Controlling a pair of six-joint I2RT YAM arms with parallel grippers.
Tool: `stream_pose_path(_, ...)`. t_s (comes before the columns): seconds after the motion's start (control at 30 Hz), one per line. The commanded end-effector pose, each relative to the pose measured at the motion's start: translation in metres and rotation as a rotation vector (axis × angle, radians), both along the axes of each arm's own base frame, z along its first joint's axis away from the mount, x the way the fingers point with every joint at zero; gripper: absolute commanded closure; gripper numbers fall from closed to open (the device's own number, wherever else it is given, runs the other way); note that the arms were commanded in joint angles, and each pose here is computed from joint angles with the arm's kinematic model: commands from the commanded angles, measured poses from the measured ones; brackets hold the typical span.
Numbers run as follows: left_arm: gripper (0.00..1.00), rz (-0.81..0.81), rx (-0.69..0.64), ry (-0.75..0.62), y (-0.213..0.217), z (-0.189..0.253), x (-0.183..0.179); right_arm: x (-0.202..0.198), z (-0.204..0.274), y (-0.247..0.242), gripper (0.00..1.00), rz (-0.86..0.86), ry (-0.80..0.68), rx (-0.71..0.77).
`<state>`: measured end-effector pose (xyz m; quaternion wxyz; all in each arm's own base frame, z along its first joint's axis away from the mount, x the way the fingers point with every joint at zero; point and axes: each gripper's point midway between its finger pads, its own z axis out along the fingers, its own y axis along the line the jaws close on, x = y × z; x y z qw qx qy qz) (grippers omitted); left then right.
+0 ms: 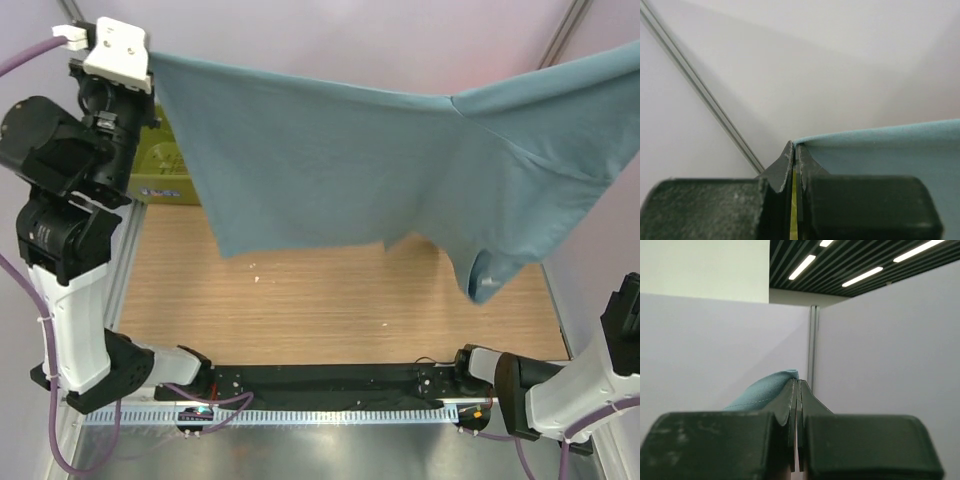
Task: Fold and stack the t-shirts
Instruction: Flatten the tshirt out
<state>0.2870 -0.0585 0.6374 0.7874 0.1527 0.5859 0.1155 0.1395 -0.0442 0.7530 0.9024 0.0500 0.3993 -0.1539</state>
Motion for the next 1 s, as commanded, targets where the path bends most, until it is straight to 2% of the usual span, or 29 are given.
stream_pose_path(0.0, 1.0, 0.034, -0.01, -0.116, 0.012, 0.037, -0.013, 0.029, 0.013, -0.028, 0.99, -0.128, -0.025, -0.018)
stream_pose_path(0.07, 1.0, 0.058, 0.015, -0.141, 0.013, 0.043, -0.009, 0.029, 0.022, -0.033, 0.99, -0.159, -0.065, -0.032)
stream_pose_path(0.2, 1.0, 0.101, 0.064, -0.128, 0.011, 0.034, 0.009, 0.064, 0.024, -0.045, 0.99, -0.186, -0.058, -0.058)
stream_pose_path(0.27, 1.0, 0.11, 0.116, -0.07, 0.003, 0.012, 0.03, 0.084, 0.02, -0.05, 0.99, -0.186, -0.036, -0.07)
stream_pose_path(0.33, 1.0, 0.114, 0.141, -0.023, -0.003, -0.007, 0.044, 0.121, 0.002, -0.055, 0.99, -0.163, 0.036, -0.078)
stream_pose_path(0.37, 1.0, 0.108, 0.167, 0.033, -0.011, -0.031, 0.059, 0.136, -0.009, -0.056, 0.99, -0.149, 0.072, -0.084)
stream_pose_path(0.4, 1.0, 0.107, 0.177, 0.056, -0.014, -0.041, 0.065, 0.167, -0.036, -0.063, 0.99, -0.132, 0.157, -0.073)
stream_pose_path(0.47, 1.0, 0.098, 0.213, 0.145, -0.025, -0.081, 0.087, 0.196, -0.064, -0.058, 0.99, -0.071, 0.237, -0.113)
stream_pose_path(0.5, 1.0, 0.094, 0.225, 0.173, -0.028, -0.094, 0.093, 0.227, -0.103, -0.059, 0.99, -0.029, 0.338, -0.112)
stream_pose_path(0.57, 1.0, 0.083, 0.266, 0.265, -0.036, -0.138, 0.112, 0.257, -0.143, -0.05, 0.99, 0.055, 0.437, -0.132)
stream_pose_path(0.6, 1.0, 0.087, 0.272, 0.29, -0.035, -0.152, 0.119, 0.278, -0.181, -0.05, 0.99, 0.083, 0.526, -0.123)
stream_pose_path(0.67, 1.0, 0.065, 0.309, 0.389, -0.04, -0.201, 0.135, 0.305, -0.232, -0.042, 0.99, 0.136, 0.651, -0.148)
stream_pose_path(0.7, 1.0, 0.074, 0.321, 0.426, -0.037, -0.221, 0.146, 0.32, -0.276, -0.041, 0.99, 0.154, 0.742, -0.139)
stream_pose_path(0.77, 1.0, 0.067, 0.356, 0.521, -0.036, -0.274, 0.161, 0.336, -0.319, -0.032, 0.99, 0.189, 0.833, -0.168)
stream_pose_path(0.8, 1.0, 0.074, 0.366, 0.571, -0.033, -0.301, 0.175, 0.351, -0.359, -0.03, 0.99, 0.206, 0.916, -0.167)
stream_pose_path(0.9, 1.0, 0.078, 0.398, 0.688, -0.027, -0.364, 0.203, 0.389, -0.404, -0.025, 0.99, 0.212, 1.005, -0.178)
stream_pose_path(0.97, 1.0, 0.088, 0.392, 0.711, -0.026, -0.379, 0.221, 0.411, -0.426, -0.021, 0.99, 0.211, 1.068, -0.177)
